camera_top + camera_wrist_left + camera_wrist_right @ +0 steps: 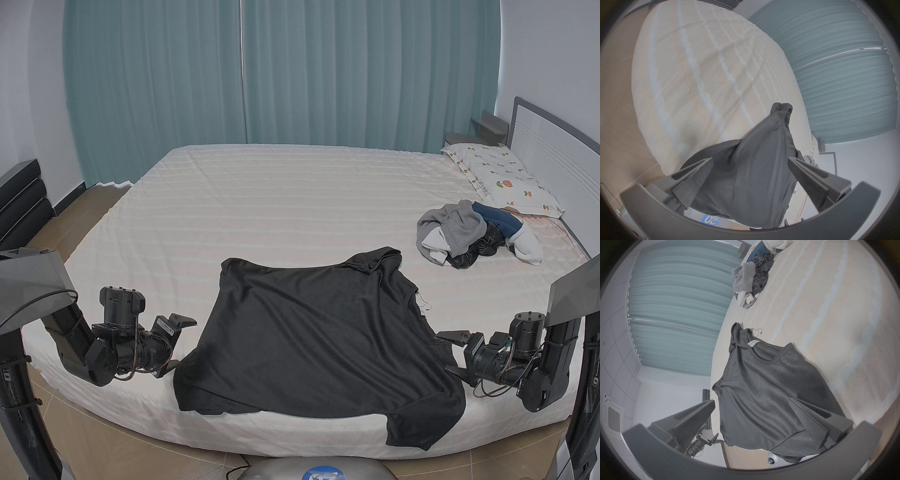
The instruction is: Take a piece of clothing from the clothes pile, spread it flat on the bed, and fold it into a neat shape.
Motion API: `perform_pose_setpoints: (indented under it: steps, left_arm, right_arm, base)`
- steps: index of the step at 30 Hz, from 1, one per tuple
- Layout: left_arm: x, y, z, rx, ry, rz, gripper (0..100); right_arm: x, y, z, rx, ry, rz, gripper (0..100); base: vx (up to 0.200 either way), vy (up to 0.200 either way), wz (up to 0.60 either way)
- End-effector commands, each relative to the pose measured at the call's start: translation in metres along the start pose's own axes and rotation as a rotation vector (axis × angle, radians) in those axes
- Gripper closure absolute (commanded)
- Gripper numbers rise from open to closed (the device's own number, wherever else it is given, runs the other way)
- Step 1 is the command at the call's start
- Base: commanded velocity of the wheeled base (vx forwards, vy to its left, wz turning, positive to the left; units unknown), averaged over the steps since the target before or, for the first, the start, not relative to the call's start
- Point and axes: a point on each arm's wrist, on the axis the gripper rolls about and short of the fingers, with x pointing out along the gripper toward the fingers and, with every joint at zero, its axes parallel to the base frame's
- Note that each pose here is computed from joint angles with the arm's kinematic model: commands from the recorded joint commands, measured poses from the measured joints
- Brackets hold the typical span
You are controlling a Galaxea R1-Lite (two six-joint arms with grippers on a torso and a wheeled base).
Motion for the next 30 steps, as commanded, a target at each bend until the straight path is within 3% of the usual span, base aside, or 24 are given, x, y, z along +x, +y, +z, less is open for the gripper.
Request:
perform_pose_setpoints:
  steps: [1, 7, 14, 30]
  left_arm:
    - [-0.0020, 0.0016, -0.0005, -0.002, -0.002, 0.002, 0]
    - [-0.0025, -0.0019, 0.0036, -0.053, -0.010, -0.018, 0]
    - [-0.0052, -0.0041, 0.0034, -0.053, 0.006, -0.032, 0]
    - [-0.0019, -0.0067, 0.0057, -0.049, -0.010, -0.038, 0]
  right_arm:
    - [0.0001, 0.0008, 0.0003, -0.005, -0.004, 0.009, 0]
    - [0.0003, 0.0010, 0.0000, -0.007, -0.002, 0.009, 0]
    - [0.0005, 0.0006, -0.0002, -0.006, -0.002, 0.008, 0]
    - [0.0010, 0.0006, -0.0010, -0.012, 0.003, 0.008, 0]
  base:
    - [0.000, 0.000, 0.00]
    - [0.000, 0.000, 0.00]
    - [0.086, 0.000, 0.00]
    - [0.000, 0.000, 0.00]
